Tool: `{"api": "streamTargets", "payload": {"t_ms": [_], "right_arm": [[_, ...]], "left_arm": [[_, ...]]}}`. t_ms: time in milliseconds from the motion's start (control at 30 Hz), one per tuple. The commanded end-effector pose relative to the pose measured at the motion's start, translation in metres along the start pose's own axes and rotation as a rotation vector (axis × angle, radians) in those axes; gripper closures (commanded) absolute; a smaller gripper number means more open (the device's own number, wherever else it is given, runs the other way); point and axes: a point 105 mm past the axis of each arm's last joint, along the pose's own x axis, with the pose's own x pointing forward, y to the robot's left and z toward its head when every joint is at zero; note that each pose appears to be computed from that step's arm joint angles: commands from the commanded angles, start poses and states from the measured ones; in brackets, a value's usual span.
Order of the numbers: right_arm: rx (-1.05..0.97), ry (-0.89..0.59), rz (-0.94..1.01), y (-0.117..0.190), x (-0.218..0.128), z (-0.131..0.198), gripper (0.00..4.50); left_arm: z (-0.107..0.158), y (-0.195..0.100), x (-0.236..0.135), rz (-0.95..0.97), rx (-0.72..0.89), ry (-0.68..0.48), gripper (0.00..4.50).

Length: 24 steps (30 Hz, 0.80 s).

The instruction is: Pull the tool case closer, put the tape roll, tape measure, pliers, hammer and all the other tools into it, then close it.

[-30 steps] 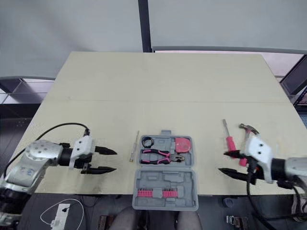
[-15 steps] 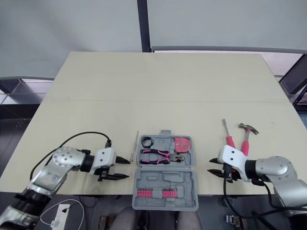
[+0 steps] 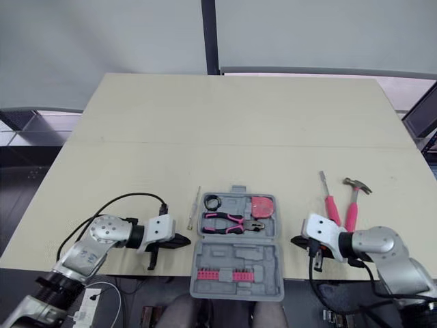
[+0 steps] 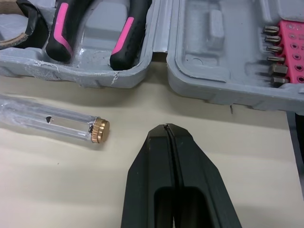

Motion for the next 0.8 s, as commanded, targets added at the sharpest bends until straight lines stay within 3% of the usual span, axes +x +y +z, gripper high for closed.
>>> {"api": "streamTargets", "payload": {"t_ms": [33,333,500,800], "right_arm": [[-0.011,-0.01,-0.005,0.001,0.004,0.003,4.5],[-0.008,-0.04,0.022,0.01,0.021,0.01,4.5],[0.003,-0.087,0.013,0.007,0.027,0.022,4.5],[-0.008,-0.101,-0.092,-0.018,0.029,0.033,4.5]], "left_arm": [[0.002,-0.002,0.009,-0.005,0.002,0.006,4.45],[0.015,-0.003,0.033,-0.008,-0.018,-0.026,4.45],[0.031,0.011,0.049,0.021,-0.015,-0.051,4.45],[0.055,0.038,0.059,0.083,0.009,-0.07,4.45]]}}
